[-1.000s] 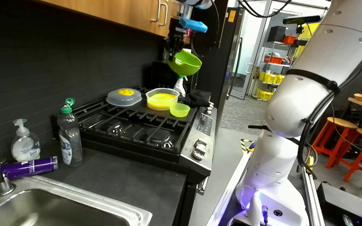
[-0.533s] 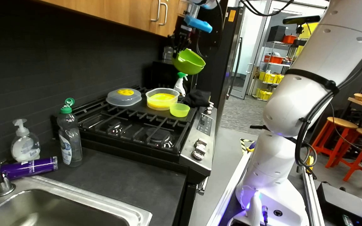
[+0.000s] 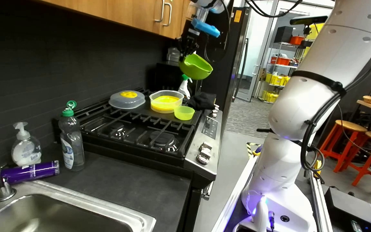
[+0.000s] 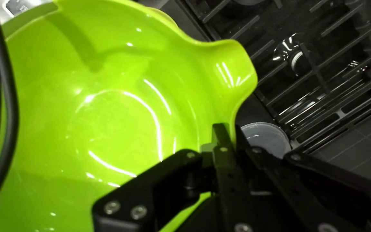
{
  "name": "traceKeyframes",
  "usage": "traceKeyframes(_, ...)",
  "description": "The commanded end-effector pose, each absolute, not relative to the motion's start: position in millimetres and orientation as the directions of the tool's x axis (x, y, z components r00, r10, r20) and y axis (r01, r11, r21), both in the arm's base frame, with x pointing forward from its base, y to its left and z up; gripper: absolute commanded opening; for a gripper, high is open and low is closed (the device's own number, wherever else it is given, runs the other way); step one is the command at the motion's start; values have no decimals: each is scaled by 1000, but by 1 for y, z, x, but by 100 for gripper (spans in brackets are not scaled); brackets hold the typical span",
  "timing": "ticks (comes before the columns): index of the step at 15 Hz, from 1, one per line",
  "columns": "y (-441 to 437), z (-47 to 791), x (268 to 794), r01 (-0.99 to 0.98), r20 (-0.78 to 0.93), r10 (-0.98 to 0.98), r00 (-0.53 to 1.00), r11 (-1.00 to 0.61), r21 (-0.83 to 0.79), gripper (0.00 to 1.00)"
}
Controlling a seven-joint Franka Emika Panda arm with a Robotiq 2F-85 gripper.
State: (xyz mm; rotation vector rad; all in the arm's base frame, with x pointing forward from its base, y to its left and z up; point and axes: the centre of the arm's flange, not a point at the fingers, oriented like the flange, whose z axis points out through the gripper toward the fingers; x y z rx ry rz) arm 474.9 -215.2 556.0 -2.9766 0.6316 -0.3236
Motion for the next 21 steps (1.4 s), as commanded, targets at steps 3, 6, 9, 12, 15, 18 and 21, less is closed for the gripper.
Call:
traceKeyframes(3,-247,539,465,-457,157,-483,861,-872,-175,1)
traceKeyframes(6,-255,530,461,-486,136,-513,847,-853,-193,1)
traceKeyframes(9,-256,525,464,-506,118,-537,835,-834,-220,1)
traceKeyframes(12,-259,523,465,-536,100,-576,811,-802,-264,1)
traceKeyframes(15,-257,522,470,-564,83,-609,789,-771,-296,1)
traceKeyframes(18,-270,516,457,-591,41,-632,774,-744,-311,1)
traceKeyframes(21,-286,521,455,-624,23,-667,745,-708,-331,1)
